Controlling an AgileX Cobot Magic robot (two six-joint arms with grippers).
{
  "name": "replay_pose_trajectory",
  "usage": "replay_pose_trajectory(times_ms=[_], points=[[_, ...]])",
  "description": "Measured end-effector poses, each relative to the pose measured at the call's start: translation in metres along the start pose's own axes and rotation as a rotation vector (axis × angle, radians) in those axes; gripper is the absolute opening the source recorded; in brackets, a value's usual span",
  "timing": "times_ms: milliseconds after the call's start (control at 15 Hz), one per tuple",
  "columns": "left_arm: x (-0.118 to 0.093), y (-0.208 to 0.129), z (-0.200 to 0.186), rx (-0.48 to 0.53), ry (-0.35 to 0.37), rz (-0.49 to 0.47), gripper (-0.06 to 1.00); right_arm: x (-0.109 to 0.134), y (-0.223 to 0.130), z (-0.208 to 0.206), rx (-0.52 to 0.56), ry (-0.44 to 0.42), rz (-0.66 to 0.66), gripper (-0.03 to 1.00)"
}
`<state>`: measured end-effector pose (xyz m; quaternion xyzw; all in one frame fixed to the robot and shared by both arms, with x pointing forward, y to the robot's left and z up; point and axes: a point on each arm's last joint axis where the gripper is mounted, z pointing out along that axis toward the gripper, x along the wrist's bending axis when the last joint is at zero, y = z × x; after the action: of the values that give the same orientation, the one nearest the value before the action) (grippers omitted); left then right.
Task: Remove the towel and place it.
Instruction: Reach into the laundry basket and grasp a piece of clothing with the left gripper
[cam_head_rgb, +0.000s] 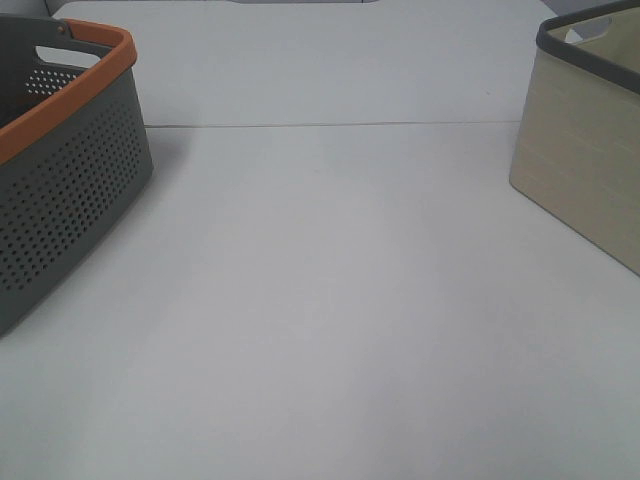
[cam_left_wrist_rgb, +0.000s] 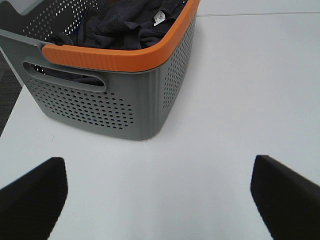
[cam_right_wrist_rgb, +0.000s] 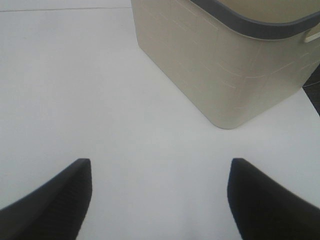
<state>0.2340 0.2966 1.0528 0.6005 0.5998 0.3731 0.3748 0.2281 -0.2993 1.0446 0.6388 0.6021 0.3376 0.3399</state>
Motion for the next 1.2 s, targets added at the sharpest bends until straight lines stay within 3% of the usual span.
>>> replay_pose_trajectory(times_ms=[1200], points=[[0.0,0.0,0.0,0.0,0.0,0.0,0.93,0.0,0.0,0.0,0.0,0.0,0.0,0.67]])
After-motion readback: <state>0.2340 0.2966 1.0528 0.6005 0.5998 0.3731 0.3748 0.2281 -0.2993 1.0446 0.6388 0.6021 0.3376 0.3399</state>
